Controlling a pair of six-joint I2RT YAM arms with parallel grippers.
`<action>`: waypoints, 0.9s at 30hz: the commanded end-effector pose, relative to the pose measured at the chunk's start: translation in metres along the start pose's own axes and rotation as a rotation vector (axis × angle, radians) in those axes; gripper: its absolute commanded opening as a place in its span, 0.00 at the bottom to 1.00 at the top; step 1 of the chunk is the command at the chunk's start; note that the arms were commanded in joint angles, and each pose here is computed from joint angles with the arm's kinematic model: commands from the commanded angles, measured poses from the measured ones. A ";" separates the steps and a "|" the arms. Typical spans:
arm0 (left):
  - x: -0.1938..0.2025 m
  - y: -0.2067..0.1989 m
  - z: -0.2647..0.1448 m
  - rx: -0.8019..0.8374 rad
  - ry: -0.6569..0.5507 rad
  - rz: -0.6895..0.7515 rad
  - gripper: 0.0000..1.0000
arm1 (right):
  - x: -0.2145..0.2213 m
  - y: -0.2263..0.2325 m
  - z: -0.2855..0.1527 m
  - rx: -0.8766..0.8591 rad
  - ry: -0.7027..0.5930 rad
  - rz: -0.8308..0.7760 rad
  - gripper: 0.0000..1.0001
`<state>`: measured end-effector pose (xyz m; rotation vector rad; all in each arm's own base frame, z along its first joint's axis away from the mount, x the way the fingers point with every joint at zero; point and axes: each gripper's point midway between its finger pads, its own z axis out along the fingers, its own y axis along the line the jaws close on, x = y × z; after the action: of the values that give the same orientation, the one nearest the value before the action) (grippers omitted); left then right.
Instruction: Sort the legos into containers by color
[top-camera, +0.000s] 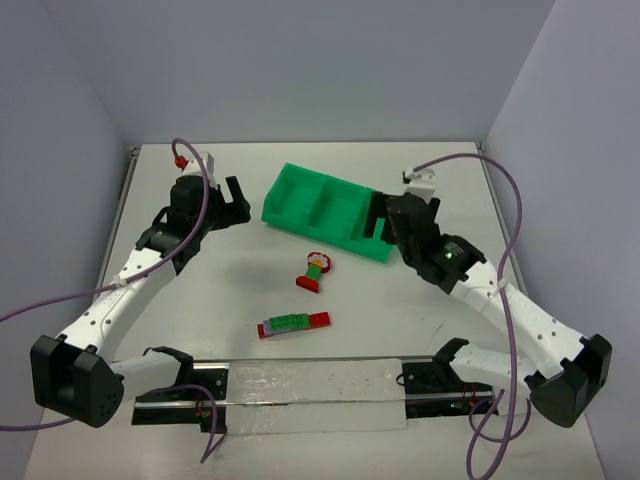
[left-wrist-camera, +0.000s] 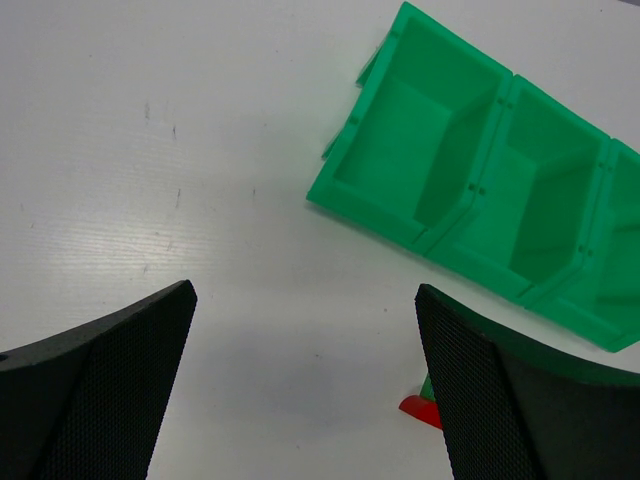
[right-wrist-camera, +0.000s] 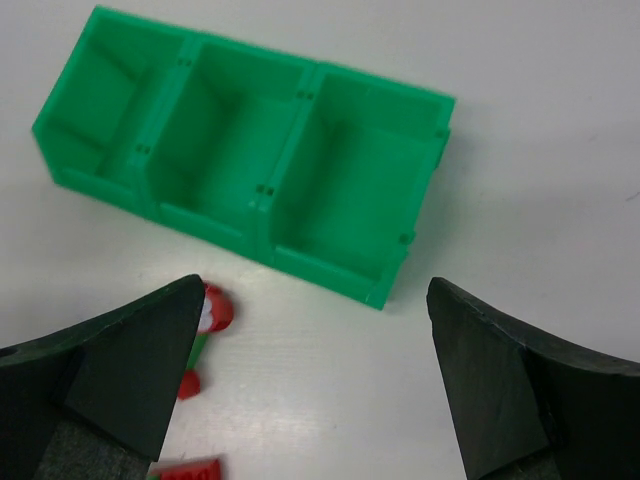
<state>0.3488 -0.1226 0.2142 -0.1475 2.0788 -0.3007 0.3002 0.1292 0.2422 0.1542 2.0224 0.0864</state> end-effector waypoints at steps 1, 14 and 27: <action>-0.003 -0.003 0.000 -0.006 -0.021 -0.050 0.99 | 0.044 0.050 -0.020 -0.299 0.078 0.119 1.00; 0.009 -0.001 0.007 -0.031 0.025 -0.071 0.99 | 0.145 0.142 -0.019 -0.323 0.314 0.153 0.96; 0.002 0.007 0.005 -0.103 0.046 -0.074 0.99 | 0.166 0.160 0.013 -0.207 0.349 0.102 0.90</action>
<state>0.3447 -0.1212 0.1896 -0.2419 2.1673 -0.2767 0.2405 0.3008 0.0942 0.1187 2.3797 0.3920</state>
